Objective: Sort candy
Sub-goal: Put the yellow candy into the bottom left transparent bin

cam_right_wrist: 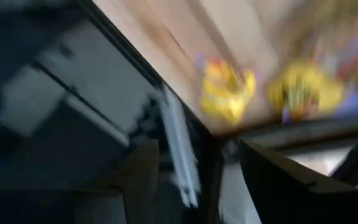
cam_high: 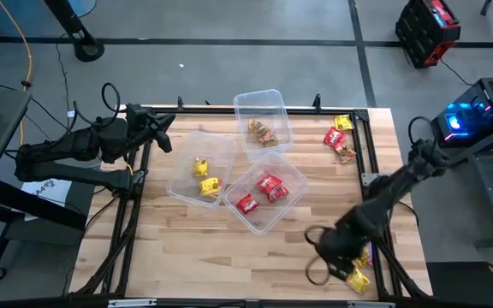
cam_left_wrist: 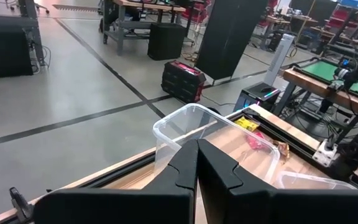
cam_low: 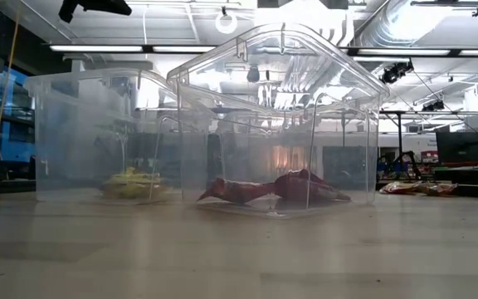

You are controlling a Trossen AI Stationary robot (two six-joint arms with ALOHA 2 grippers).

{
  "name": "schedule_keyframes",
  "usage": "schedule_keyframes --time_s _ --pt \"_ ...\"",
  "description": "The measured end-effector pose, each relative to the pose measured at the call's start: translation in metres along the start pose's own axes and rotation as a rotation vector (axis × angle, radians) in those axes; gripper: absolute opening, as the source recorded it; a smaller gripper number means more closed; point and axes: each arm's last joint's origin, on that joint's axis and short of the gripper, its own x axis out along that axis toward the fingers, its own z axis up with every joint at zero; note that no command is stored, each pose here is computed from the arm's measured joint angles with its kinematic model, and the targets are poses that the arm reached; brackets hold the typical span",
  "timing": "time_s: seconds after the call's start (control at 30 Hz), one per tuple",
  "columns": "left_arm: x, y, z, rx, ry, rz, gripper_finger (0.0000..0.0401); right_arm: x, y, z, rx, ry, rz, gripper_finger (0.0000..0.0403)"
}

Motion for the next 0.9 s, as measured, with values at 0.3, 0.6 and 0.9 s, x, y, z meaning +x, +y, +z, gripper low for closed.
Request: schedule_keyframes --time_s 0.3,0.6,0.9 --pt "0.000 0.000 0.000 0.026 -0.001 0.004 0.0000 0.070 -0.050 0.011 0.165 0.094 -0.141 0.0215" --pt "0.000 0.000 0.000 0.025 -0.001 0.004 0.0000 0.098 -0.085 0.024 0.202 0.067 -0.210 0.0215" --pt "0.000 0.000 0.000 0.023 -0.002 0.005 0.0000 0.100 -0.070 0.028 0.068 0.047 -0.065 0.0045"
